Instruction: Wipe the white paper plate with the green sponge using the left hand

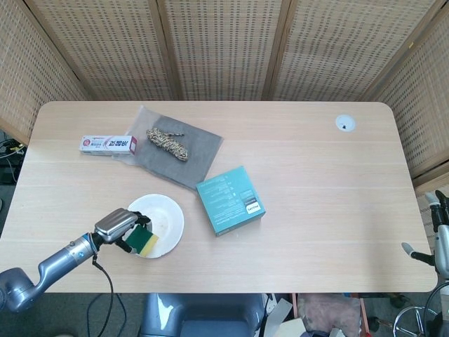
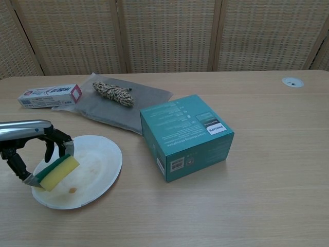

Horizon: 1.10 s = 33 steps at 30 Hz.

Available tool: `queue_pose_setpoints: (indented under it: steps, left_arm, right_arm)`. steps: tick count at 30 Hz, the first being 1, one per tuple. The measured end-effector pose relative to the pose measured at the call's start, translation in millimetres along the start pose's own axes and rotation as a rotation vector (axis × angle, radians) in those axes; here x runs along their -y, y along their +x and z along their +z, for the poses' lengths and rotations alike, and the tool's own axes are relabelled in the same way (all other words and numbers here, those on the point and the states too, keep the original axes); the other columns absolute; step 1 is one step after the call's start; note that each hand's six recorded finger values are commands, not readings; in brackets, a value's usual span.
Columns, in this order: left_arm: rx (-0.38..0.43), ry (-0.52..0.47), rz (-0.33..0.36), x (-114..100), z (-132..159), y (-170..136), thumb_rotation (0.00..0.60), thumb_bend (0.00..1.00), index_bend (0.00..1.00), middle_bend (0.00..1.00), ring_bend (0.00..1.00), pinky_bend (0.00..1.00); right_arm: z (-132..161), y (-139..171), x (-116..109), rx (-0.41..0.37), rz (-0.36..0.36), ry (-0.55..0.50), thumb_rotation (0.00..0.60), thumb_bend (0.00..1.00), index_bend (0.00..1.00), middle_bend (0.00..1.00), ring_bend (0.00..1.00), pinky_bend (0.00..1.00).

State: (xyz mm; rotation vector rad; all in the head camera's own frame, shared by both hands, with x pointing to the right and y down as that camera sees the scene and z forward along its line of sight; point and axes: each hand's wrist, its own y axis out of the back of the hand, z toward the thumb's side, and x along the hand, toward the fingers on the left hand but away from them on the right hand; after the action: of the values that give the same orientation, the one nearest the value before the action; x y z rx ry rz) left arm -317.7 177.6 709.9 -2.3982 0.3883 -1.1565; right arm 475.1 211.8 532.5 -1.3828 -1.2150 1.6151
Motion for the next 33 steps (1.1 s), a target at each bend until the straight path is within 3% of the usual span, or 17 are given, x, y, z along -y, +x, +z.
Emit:
queue_pose_setpoints:
  steps: [9, 19, 33]
  left_arm:
    - [0.032, -0.059, 0.045, 18.4, 5.5, 21.8, 0.6, 0.3, 0.6, 0.47, 0.38, 0.43]
    - [0.047, -0.067, 0.043, 32.1, 5.0, 28.9, 0.6, 0.3, 0.6, 0.47, 0.38, 0.43]
    - [0.042, -0.124, 0.059, 36.2, -1.9, 30.1, 0.6, 0.3, 0.6, 0.47, 0.38, 0.43]
  right_arm:
    - [-3.5, -2.7, 0.2, 0.014, 0.0, 0.0, 0.6, 0.0, 0.04, 0.0, 0.0, 0.0]
    - [-3.4, -2.3, -0.6, 0.013, 0.0, -0.003, 0.6, 0.0, 0.04, 0.0, 0.0, 0.0]
    - [-3.3, -3.0, 0.3, 0.015, 0.003, 0.0, 0.6, 0.0, 0.04, 0.0, 0.0, 0.0]
